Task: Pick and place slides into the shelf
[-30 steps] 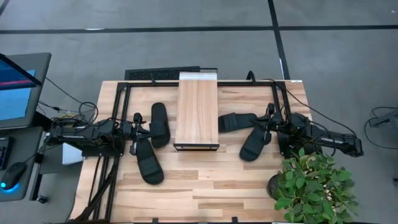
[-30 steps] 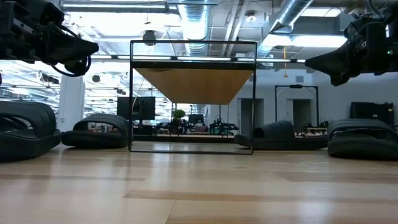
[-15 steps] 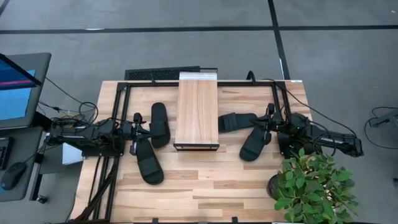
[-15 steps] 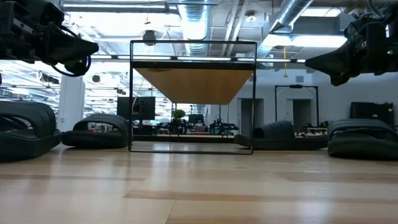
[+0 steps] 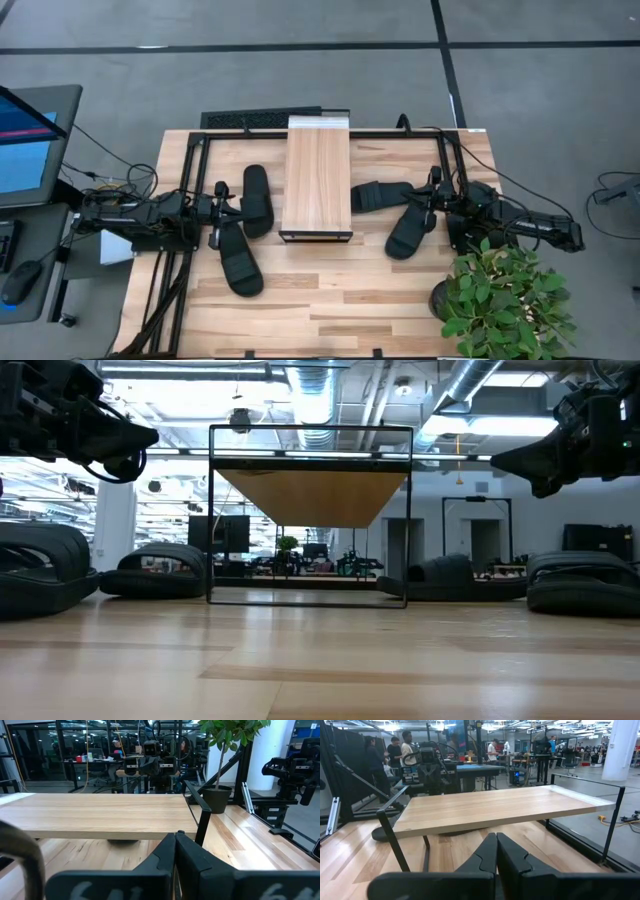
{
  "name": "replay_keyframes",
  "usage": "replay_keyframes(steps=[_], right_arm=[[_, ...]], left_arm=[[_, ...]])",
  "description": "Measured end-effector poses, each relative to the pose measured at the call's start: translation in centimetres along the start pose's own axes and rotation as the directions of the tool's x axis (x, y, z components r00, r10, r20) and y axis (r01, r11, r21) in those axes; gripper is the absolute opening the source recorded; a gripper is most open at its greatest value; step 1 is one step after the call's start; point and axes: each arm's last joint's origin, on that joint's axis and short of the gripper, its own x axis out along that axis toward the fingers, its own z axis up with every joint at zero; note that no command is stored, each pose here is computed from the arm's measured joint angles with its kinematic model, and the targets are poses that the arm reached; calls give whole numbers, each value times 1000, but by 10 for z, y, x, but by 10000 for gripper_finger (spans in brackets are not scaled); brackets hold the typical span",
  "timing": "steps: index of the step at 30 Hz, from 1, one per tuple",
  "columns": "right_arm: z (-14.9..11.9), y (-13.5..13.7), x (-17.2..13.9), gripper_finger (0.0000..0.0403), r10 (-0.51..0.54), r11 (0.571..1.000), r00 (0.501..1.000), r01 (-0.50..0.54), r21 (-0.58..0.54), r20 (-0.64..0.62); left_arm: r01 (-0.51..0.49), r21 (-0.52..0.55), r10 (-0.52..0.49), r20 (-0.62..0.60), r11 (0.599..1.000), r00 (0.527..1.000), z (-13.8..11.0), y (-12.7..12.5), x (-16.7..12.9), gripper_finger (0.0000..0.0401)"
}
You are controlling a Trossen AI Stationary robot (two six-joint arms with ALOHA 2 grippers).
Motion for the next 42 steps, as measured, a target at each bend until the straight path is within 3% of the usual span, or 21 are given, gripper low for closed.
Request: replay_keyframes(steps=[29, 31, 33, 37, 42], right_arm=[[0, 0, 0, 0, 0, 1000, 1000, 0, -1, 0], [0, 0, 0, 0, 0, 998, 1000, 1, -64, 6], [3, 0, 0, 0, 0, 995, 1000, 3, -98, 29], [7, 0, 0, 0, -8, 999, 997, 11, -30, 75], [19, -1, -2, 0, -15, 999, 980, 20, -24, 198]], left_arm=[[0, 0, 0, 0, 1000, 1000, 0, 0, 0, 0], [0, 3, 0, 0, 1000, 1000, 0, 0, 0, 0], [0, 4, 0, 0, 1000, 1000, 0, 0, 0, 0], [0, 0, 0, -1, 1000, 1000, 0, 0, 0, 0], [0, 1, 0, 0, 1000, 1000, 0, 0, 0, 0]])
